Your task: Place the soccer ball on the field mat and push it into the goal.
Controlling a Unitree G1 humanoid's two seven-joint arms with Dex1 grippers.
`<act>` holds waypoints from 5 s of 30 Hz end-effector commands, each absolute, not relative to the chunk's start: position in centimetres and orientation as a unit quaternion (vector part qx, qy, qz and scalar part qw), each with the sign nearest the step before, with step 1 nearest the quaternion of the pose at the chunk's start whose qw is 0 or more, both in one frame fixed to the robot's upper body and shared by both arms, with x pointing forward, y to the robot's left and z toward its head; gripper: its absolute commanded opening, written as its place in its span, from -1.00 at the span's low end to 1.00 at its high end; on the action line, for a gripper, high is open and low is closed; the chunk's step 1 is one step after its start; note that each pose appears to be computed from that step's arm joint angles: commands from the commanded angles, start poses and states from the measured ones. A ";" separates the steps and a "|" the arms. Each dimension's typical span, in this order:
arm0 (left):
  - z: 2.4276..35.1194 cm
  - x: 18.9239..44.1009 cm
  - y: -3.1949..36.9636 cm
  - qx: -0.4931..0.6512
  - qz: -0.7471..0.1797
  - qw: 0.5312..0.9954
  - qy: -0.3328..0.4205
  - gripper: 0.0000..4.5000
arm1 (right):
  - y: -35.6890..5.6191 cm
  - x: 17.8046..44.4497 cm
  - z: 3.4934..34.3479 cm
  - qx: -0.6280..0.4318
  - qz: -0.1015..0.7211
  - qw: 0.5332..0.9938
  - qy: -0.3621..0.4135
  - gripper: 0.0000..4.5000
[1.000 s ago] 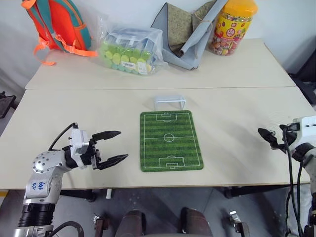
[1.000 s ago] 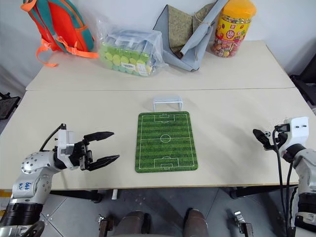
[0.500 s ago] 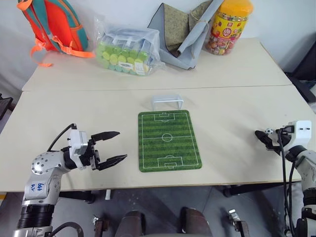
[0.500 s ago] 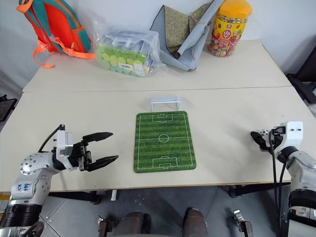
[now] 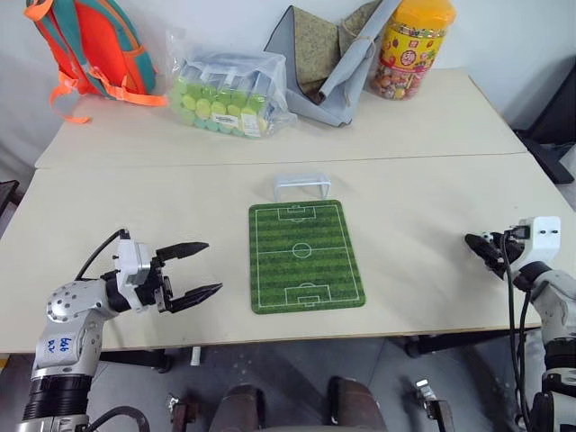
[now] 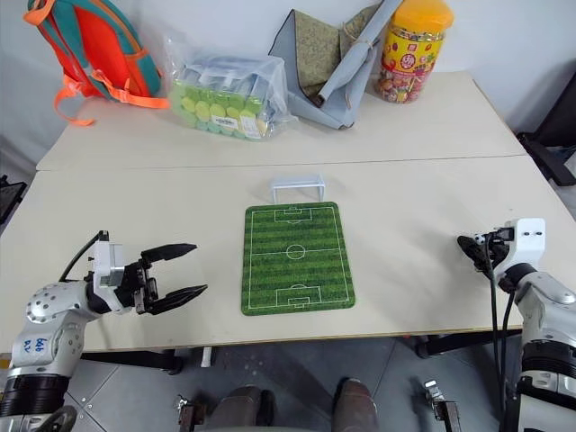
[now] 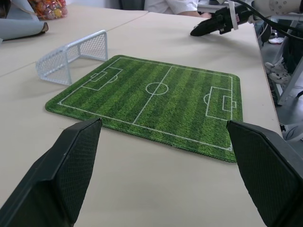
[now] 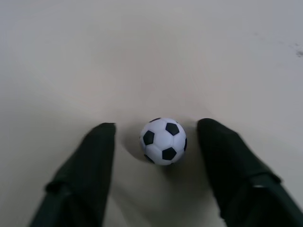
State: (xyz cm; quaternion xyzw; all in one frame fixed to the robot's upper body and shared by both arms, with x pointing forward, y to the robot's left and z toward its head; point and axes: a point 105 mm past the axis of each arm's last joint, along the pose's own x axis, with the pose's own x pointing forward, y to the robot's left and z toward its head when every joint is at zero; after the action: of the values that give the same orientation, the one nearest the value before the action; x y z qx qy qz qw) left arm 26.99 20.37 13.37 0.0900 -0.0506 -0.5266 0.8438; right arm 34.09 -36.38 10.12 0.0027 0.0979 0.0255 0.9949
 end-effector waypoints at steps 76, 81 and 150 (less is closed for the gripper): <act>11.8 26.8 19.7 0.120 -0.590 0.794 -0.086 1.00 | -4.7 28.4 13.5 -0.285 0.668 0.679 0.105 0.28; 11.9 26.9 19.6 0.120 -0.590 0.793 -0.088 1.00 | -4.5 27.4 15.4 -0.282 0.681 0.670 0.086 0.28; 13.5 29.9 25.6 0.074 -0.420 0.901 -0.076 1.00 | -26.0 32.2 15.8 -0.184 0.491 0.850 0.044 0.96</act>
State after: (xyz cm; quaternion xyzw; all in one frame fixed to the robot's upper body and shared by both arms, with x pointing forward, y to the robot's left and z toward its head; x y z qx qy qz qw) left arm 30.37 24.72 11.89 0.0631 -0.0488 -0.4327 0.8980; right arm 32.43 -25.26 14.95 -0.1709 0.0585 0.4901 0.8527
